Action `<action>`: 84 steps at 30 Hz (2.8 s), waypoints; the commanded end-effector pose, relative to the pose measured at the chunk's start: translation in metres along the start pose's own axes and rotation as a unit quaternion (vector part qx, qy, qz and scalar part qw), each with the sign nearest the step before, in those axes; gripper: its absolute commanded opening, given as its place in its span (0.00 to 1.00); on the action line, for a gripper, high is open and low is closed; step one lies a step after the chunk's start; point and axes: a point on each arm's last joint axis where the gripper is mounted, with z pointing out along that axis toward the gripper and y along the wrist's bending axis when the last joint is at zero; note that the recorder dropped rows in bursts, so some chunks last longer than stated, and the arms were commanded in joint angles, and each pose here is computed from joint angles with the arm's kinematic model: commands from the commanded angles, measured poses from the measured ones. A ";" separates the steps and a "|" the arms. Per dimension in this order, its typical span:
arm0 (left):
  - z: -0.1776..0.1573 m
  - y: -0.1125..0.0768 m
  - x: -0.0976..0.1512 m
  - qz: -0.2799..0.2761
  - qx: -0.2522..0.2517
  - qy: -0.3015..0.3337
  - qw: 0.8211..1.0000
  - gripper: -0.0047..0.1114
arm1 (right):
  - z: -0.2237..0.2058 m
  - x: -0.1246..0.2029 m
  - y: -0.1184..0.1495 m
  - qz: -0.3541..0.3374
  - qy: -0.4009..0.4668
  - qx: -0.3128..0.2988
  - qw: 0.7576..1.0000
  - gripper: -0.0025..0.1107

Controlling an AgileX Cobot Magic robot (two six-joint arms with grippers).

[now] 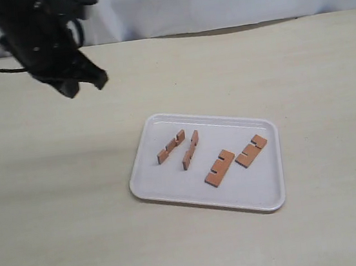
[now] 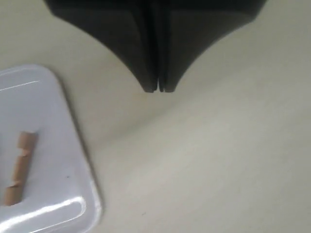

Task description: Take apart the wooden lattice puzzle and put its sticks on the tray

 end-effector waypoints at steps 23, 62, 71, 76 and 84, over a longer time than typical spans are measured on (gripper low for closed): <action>-0.103 0.061 0.228 -0.242 -0.217 -0.411 0.852 0.04 | 0.000 0.000 -0.001 -0.006 -0.003 0.002 1.000 0.06; -0.148 -0.039 0.332 -0.173 -0.067 -0.677 0.712 0.04 | 0.000 0.000 -0.001 -0.006 -0.003 0.003 1.000 0.06; -0.080 -0.032 0.321 -0.188 -0.067 -0.659 0.726 0.04 | 0.000 0.000 -0.001 -0.006 -0.003 0.003 1.000 0.06; -0.032 -0.032 0.322 -0.179 -0.083 -0.627 0.753 0.04 | 0.000 0.000 -0.001 -0.006 -0.003 0.003 1.000 0.06; -0.026 -0.033 0.323 -0.209 -0.056 -0.605 0.766 0.04 | 0.000 0.000 -0.001 -0.006 -0.003 0.003 1.000 0.06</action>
